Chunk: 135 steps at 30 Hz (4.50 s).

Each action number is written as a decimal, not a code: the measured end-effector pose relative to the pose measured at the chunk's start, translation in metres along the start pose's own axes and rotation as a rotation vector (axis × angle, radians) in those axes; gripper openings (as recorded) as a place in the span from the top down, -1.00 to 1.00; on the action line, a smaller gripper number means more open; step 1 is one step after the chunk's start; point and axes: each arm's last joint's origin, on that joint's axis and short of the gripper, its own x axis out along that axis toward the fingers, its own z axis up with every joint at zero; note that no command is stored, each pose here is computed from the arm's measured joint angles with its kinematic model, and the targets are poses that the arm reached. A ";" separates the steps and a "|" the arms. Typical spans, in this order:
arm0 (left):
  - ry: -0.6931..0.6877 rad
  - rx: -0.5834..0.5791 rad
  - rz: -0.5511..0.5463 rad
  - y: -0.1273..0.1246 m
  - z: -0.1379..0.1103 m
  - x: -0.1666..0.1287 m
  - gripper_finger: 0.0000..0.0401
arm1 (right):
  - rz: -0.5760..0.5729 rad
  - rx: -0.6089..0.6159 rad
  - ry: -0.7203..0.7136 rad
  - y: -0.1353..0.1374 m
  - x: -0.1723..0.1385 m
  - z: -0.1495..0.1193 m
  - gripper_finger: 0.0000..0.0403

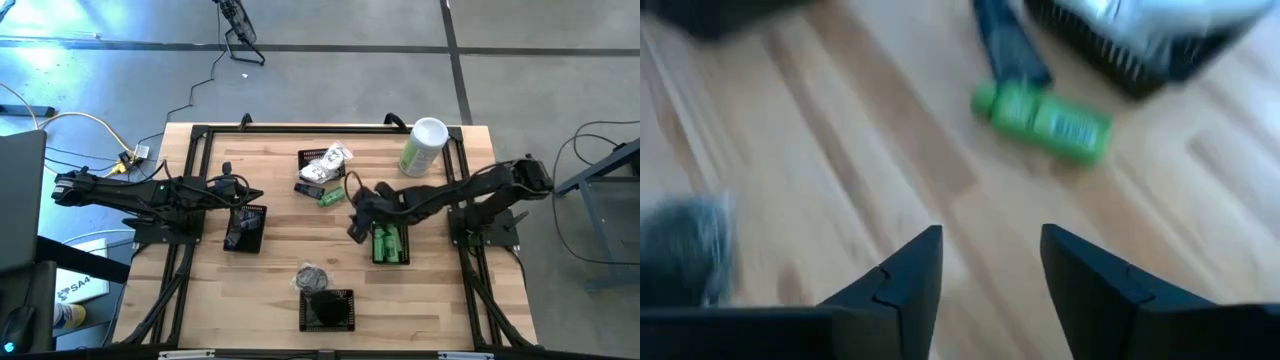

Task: Pick & Place Travel size toiletries
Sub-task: Put the green bottle into the middle right black bin

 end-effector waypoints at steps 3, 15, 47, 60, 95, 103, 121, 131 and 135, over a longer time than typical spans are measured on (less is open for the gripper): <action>0.000 0.006 0.000 0.000 0.000 0.000 0.95 | 0.014 0.018 -0.064 -0.006 0.004 0.013 0.24; -0.001 0.010 0.000 0.000 0.000 0.000 0.95 | 0.035 -0.095 -0.062 -0.030 0.013 0.032 0.26; 0.005 0.017 0.000 0.000 -0.001 0.000 0.95 | -0.061 -0.019 -0.156 -0.032 0.109 0.031 0.99; 0.007 0.021 0.000 0.000 -0.001 0.000 0.95 | -0.102 0.031 -0.115 -0.042 0.132 0.024 0.99; 0.013 0.041 0.000 0.000 -0.001 0.000 0.95 | 0.219 0.029 0.009 0.010 0.108 0.001 0.99; 0.013 0.041 0.000 0.000 -0.001 0.000 0.95 | 0.293 -0.125 -0.118 0.009 0.071 0.025 0.99; 0.014 0.042 0.000 0.000 -0.001 0.000 0.95 | 0.374 -0.344 -0.121 0.010 0.062 0.026 0.54; 0.014 0.041 0.000 0.000 -0.001 0.000 0.95 | 0.354 -0.376 -0.135 0.010 0.062 0.027 -0.35; 0.014 0.042 0.000 0.000 -0.001 0.000 0.95 | 0.326 -0.428 -0.154 0.010 0.062 0.026 -0.51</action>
